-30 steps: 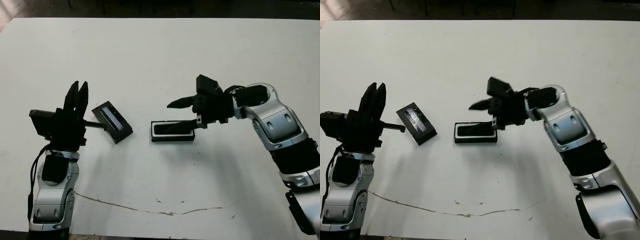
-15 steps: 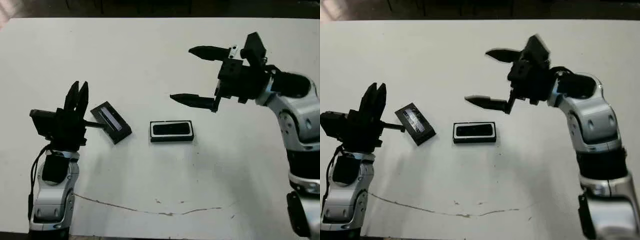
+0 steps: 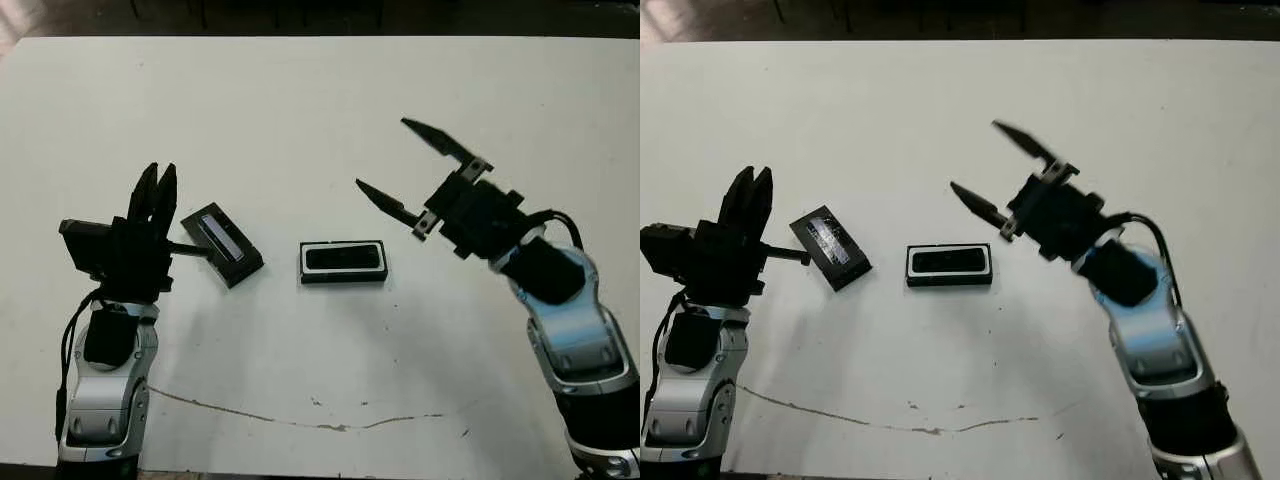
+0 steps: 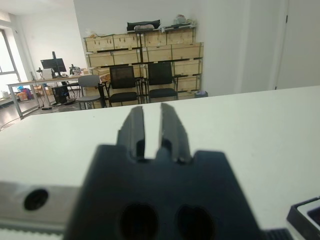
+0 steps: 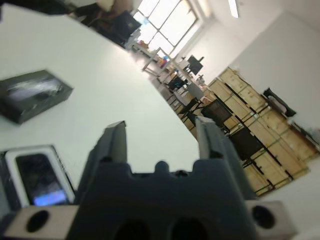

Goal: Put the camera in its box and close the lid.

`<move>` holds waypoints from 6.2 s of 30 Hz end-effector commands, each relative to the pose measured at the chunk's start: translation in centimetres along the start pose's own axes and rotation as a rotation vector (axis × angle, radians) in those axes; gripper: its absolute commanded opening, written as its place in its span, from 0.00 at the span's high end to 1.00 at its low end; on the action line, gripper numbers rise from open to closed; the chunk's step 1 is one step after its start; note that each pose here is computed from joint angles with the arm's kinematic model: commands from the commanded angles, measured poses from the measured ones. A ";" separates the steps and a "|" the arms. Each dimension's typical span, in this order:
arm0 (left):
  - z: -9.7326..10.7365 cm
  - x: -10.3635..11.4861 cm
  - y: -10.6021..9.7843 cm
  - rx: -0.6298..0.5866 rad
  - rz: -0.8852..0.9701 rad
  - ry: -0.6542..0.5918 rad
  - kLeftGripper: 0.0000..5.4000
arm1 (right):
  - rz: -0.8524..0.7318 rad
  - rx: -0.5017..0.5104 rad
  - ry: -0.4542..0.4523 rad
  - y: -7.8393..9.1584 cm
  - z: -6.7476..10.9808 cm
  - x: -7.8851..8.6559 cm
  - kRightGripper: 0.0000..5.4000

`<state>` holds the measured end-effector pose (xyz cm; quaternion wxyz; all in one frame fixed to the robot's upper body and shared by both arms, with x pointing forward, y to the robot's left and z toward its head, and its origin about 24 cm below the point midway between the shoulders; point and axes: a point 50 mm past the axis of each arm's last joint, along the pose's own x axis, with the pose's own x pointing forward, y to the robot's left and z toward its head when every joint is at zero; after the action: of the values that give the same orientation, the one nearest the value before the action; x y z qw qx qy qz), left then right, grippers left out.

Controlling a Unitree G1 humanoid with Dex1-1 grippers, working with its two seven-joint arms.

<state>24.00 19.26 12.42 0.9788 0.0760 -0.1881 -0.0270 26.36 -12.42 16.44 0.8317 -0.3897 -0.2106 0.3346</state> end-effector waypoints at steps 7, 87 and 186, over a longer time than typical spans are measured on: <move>-0.5 -0.6 0.4 0.026 0.000 0.025 1.00 | 0.198 -0.140 0.058 2.0 -0.8 0.0 0.95; -0.6 9.9 -7.6 1.031 -1.692 0.789 1.00 | -0.207 0.574 0.100 -2.9 -3.3 -4.9 1.00; -0.9 -4.7 3.2 -0.080 -0.185 0.713 0.00 | -0.131 0.563 0.113 -1.7 -5.2 -5.0 1.00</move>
<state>20.26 22.68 11.28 0.9814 0.0569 0.1506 -0.1050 26.93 -19.10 14.93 0.9354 -0.1508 -0.1024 0.3031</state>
